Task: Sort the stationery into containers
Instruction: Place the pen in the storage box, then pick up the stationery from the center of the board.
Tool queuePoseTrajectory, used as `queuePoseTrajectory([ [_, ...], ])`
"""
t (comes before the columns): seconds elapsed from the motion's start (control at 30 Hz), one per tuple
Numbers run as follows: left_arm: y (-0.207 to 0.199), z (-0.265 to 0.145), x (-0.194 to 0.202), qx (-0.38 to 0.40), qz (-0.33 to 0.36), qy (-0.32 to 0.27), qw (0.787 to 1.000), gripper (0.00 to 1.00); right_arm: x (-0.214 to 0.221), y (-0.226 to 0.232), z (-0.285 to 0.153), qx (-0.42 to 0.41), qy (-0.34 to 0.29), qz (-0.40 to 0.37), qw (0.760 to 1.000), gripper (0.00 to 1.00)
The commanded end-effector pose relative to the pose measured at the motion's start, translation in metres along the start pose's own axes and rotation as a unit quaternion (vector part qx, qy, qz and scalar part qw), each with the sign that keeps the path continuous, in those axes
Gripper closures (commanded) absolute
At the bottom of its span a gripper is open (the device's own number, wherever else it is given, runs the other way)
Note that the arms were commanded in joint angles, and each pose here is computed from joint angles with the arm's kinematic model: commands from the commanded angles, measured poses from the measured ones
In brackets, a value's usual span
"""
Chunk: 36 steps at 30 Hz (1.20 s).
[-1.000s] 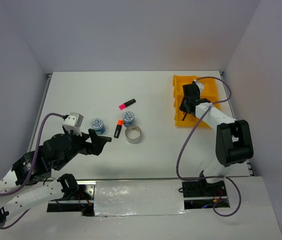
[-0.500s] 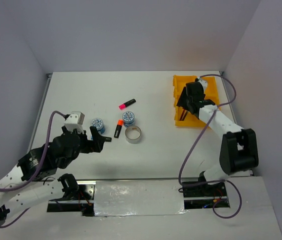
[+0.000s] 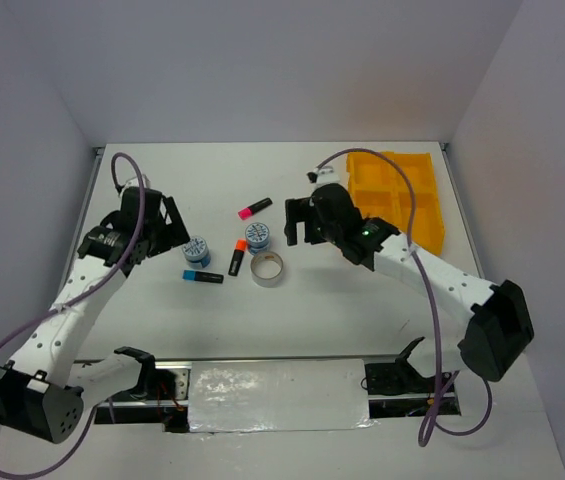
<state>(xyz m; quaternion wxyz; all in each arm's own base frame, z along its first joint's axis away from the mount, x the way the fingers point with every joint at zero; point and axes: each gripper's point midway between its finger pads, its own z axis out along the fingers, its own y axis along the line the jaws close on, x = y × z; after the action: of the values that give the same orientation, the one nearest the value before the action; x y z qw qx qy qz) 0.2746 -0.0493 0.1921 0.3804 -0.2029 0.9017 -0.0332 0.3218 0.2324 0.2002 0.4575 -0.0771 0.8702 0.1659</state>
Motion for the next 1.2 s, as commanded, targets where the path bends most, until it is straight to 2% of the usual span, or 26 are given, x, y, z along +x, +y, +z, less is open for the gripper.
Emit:
queuePoseTrajectory([
  [0.0,-0.008,-0.021,-0.022,0.030,0.053,-0.012,0.998,0.05,0.042,0.013,0.012,-0.009,0.067,-0.032,0.997,0.01],
  [0.17,0.010,-0.045,-0.030,0.031,0.084,-0.071,0.993,0.01,0.075,0.025,0.038,-0.014,0.122,-0.042,0.991,0.13],
  [0.2,0.009,-0.053,-0.037,0.048,0.079,-0.103,0.990,0.01,0.078,0.027,0.041,-0.015,0.126,-0.045,0.991,0.15],
  [0.27,0.016,-0.044,-0.022,0.046,0.091,-0.101,0.990,0.01,0.087,0.033,0.049,-0.014,0.137,-0.052,0.989,0.19],
  [0.3,0.015,-0.045,-0.023,0.055,0.086,-0.113,0.988,0.01,0.088,0.033,0.052,-0.013,0.139,-0.053,0.989,0.25],
  [0.4,0.003,-0.035,-0.004,0.093,0.099,-0.081,0.987,0.01,0.097,0.033,0.066,-0.001,0.151,-0.055,0.987,0.33],
  [0.57,-0.002,-0.032,0.001,0.104,0.105,-0.070,0.987,0.01,0.111,0.037,0.086,0.001,0.168,-0.052,0.984,0.38],
  [0.73,-0.008,-0.035,0.007,0.114,0.115,-0.069,0.984,0.01,0.125,0.035,0.098,0.005,0.180,-0.048,0.982,0.53],
  [0.83,-0.010,-0.038,0.007,0.118,0.116,-0.072,0.984,0.01,0.133,0.033,0.100,0.007,0.191,-0.052,0.980,0.67],
  [0.87,-0.008,-0.038,0.007,0.116,0.115,-0.074,0.984,0.01,0.138,0.034,0.098,0.005,0.196,-0.054,0.979,0.77],
  [0.9,-0.009,-0.039,0.006,0.117,0.115,-0.075,0.984,0.01,0.138,0.033,0.097,0.004,0.195,-0.052,0.979,0.79],
  [0.93,-0.009,-0.040,0.007,0.118,0.115,-0.076,0.983,0.01,0.137,0.033,0.095,0.004,0.194,-0.051,0.980,0.86],
  [0.97,-0.009,-0.040,0.007,0.119,0.115,-0.076,0.983,0.01,0.136,0.032,0.093,0.006,0.194,-0.051,0.980,0.99],
  [1.07,-0.010,-0.041,0.007,0.119,0.117,-0.077,0.983,0.01,0.127,0.026,0.076,0.016,0.182,-0.044,0.982,1.00],
  [1.17,-0.011,-0.042,0.007,0.121,0.117,-0.078,0.983,0.01,0.098,0.022,0.045,0.013,0.138,-0.030,0.990,1.00],
])
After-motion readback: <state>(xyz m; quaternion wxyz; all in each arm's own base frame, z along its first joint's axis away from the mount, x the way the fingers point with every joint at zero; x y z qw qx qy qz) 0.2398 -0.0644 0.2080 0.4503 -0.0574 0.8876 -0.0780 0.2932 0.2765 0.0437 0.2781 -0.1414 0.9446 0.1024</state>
